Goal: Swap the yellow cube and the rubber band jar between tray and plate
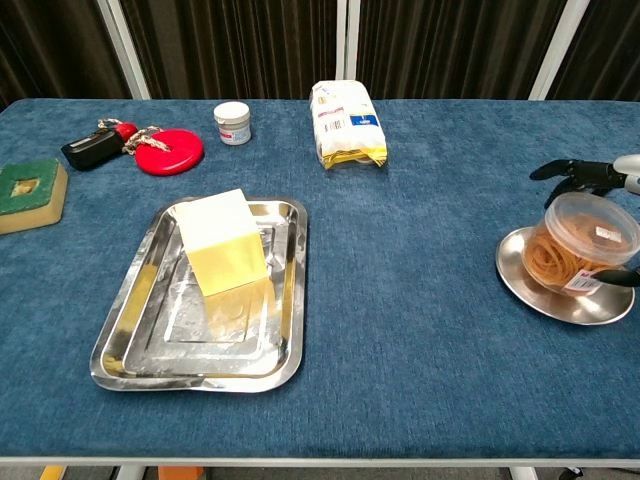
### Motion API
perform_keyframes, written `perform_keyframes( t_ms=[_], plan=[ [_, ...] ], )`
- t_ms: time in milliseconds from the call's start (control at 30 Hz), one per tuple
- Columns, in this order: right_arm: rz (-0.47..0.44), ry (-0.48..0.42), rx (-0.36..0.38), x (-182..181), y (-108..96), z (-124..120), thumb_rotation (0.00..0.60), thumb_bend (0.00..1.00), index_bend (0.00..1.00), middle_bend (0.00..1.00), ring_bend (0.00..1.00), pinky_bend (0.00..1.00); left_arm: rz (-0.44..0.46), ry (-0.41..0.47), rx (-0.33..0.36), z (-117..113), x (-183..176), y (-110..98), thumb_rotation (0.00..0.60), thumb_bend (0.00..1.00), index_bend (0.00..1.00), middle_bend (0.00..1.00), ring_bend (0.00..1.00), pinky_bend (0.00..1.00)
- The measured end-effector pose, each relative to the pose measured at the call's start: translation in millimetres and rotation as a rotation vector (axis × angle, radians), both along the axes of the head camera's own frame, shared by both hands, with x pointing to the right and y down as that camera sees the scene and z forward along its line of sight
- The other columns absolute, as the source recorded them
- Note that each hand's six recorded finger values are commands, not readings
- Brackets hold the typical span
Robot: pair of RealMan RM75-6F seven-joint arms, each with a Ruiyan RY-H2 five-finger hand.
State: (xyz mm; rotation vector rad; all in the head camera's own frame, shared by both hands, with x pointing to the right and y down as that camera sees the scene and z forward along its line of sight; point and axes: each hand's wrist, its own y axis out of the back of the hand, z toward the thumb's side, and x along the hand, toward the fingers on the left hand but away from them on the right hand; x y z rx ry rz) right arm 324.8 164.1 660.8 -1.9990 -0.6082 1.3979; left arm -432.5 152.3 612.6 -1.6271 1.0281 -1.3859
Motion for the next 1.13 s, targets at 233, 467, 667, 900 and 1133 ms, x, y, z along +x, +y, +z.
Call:
perform_keyframes(
  t_ms=[233, 467, 667, 900, 1133],
  plan=[
    [0.044, -0.038, 0.032, 10.1, -1.6, -18.8, 0.6, 0.04, 0.0, 0.0, 0.0, 0.0, -0.024, -0.005, -0.002, -9.1, -3.5, 9.7, 0.6, 0.03, 0.11, 0.06, 0.01, 0.19],
    [0.157, -0.017, 0.185, 53.4, 1.5, -59.0, 0.6, 0.04, 0.0, 0.0, 0.0, 0.0, -0.061, -0.055, 0.047, -41.6, -15.2, 31.7, 0.6, 0.03, 0.11, 0.06, 0.01, 0.19],
    [0.302, 0.105, 0.359, 115.6, 28.4, -95.2, 0.6, 0.03, 0.0, 0.0, 0.0, 0.0, -0.099, -0.117, 0.06, -65.4, -30.4, 70.1, 0.6, 0.03, 0.11, 0.06, 0.01, 0.18],
    [0.307, 0.154, 0.388, 132.6, 50.9, -94.1, 0.6, 0.03, 0.0, 0.0, 0.0, 0.0, -0.102, -0.129, 0.045, -62.1, -37.8, 80.9, 0.6, 0.03, 0.11, 0.06, 0.01, 0.18],
    [0.296, 0.159, 0.373, 126.9, 54.3, -81.0, 0.6, 0.03, 0.0, 0.0, 0.0, 0.0, -0.091, -0.119, 0.028, -55.0, -38.0, 76.9, 0.6, 0.03, 0.11, 0.06, 0.01, 0.18]
  ],
)
